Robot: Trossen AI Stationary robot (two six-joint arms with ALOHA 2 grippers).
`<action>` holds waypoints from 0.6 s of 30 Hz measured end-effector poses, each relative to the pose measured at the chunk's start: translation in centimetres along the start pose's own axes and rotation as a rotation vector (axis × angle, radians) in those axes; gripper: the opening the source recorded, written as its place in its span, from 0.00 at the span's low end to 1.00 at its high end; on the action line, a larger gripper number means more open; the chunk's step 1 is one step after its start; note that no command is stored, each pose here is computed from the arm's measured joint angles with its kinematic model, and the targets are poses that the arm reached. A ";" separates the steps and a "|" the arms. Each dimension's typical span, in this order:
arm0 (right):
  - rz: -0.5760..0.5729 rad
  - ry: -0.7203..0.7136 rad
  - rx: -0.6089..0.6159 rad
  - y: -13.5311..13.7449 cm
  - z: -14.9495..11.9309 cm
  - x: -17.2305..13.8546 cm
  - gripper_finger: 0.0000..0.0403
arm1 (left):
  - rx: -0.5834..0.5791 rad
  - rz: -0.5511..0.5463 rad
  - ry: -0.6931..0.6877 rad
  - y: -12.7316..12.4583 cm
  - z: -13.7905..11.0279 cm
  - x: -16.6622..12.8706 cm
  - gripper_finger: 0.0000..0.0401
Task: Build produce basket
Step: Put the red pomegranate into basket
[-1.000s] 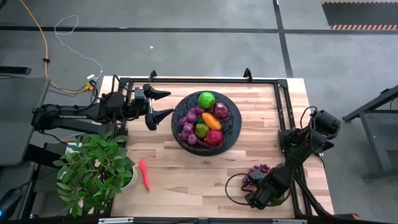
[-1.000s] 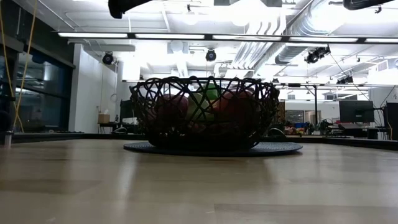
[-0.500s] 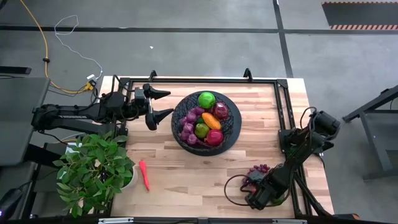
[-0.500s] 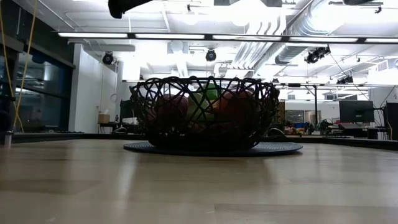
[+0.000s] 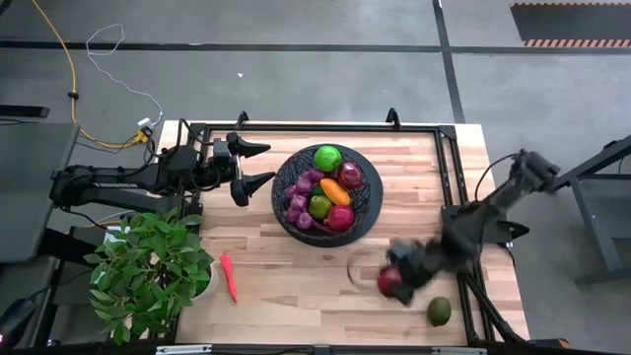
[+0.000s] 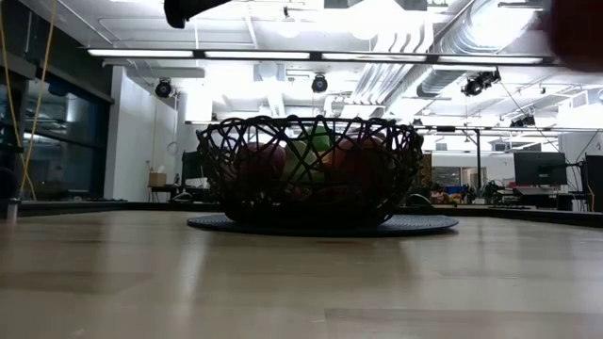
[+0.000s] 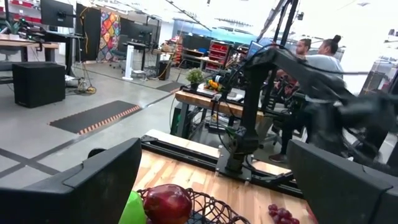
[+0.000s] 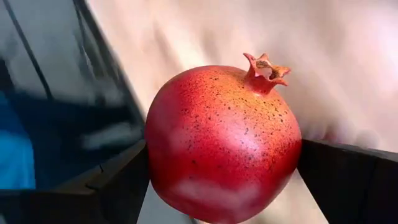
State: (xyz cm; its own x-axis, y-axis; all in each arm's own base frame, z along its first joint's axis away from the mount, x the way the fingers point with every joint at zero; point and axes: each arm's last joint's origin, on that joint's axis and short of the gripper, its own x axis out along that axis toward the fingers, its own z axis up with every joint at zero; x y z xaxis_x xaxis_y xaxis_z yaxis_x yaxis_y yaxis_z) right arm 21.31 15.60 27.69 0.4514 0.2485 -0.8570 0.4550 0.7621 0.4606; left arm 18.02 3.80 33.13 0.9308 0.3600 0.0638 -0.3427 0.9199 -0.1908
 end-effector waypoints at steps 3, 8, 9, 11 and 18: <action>0.008 -0.223 -0.038 -1.6 4.3 -1.8 0.83 | 0.000 0.000 0.000 0.0 0.0 0.0 0.97; 0.006 -0.530 -0.176 -3.7 10.9 -3.6 0.83 | -0.069 -0.005 0.001 0.0 0.0 0.0 0.97; 0.014 -0.583 -0.206 -4.0 12.1 -3.8 0.83 | -0.090 -0.009 0.002 0.0 0.0 0.0 0.97; 0.039 -0.667 -0.263 -4.6 14.1 -4.3 0.83 | -0.128 -0.022 0.005 -0.1 0.0 0.0 0.97; 0.143 -0.900 -0.424 -5.8 18.0 -6.6 0.83 | -0.195 -0.090 0.024 -0.3 0.0 0.0 0.97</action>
State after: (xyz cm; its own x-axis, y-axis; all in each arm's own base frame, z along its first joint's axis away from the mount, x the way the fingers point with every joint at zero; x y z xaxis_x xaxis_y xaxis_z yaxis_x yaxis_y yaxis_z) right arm 29.48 -1.23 34.86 0.9726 -0.0568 -0.2256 0.1195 0.9540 0.2750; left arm 18.10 3.54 33.14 0.9602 0.2714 0.0660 -0.2288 0.8999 -0.3713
